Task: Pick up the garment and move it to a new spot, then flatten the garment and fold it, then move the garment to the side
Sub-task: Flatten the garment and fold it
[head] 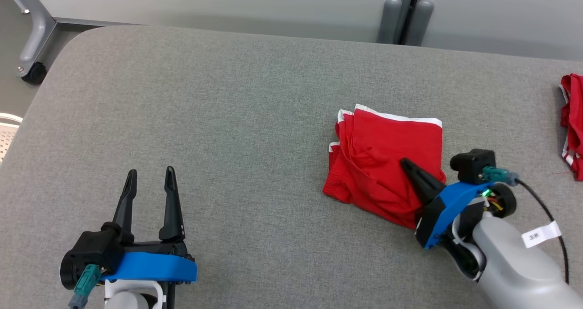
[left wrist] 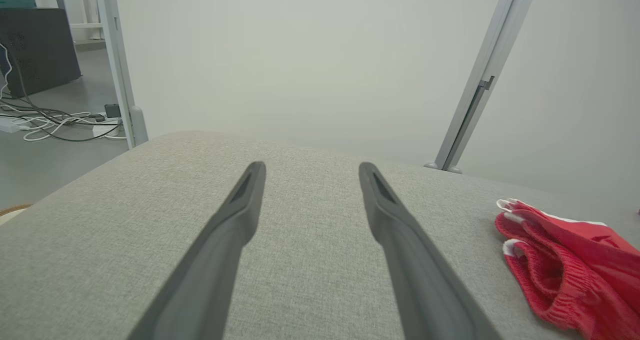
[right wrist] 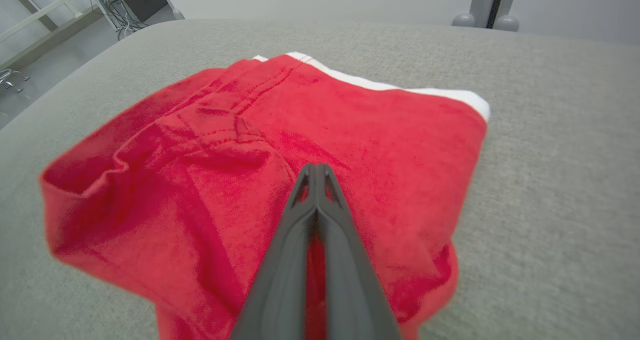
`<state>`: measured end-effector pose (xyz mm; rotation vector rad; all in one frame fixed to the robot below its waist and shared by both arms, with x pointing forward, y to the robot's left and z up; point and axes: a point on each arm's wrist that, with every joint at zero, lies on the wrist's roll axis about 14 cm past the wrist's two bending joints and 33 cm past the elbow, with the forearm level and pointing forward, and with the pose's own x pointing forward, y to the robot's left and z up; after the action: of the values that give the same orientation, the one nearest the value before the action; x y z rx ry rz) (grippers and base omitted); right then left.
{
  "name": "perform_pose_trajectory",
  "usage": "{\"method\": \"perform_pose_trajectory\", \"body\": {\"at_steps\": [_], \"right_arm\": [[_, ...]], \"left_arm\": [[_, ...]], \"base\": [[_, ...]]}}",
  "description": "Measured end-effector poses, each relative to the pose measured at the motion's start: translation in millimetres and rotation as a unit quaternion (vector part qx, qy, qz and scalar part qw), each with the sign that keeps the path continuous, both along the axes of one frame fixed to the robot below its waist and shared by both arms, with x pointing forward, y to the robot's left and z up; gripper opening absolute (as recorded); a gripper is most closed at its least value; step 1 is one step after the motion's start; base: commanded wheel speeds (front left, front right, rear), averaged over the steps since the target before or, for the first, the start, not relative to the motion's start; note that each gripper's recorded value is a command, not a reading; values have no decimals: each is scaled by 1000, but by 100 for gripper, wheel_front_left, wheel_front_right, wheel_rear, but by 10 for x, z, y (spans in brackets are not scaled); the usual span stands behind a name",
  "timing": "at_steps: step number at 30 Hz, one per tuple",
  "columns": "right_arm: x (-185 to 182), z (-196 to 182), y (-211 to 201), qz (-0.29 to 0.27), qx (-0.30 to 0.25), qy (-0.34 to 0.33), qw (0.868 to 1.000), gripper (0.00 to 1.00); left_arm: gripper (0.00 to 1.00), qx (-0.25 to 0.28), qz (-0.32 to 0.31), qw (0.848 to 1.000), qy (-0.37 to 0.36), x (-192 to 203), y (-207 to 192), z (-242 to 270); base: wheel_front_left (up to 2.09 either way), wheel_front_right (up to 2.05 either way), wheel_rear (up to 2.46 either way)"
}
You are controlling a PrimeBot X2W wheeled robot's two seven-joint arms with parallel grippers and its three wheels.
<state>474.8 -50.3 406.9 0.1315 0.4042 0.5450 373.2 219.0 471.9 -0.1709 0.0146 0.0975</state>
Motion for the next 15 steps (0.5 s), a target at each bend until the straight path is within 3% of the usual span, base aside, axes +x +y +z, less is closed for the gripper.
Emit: {"method": "perform_pose_trajectory", "body": {"at_steps": [15], "right_arm": [[-630,109,912,105,94,26,990,0]], "left_arm": [[100,0,-3,1000,-9,-12,-17,59]], "base": [[0,0,0]]}}
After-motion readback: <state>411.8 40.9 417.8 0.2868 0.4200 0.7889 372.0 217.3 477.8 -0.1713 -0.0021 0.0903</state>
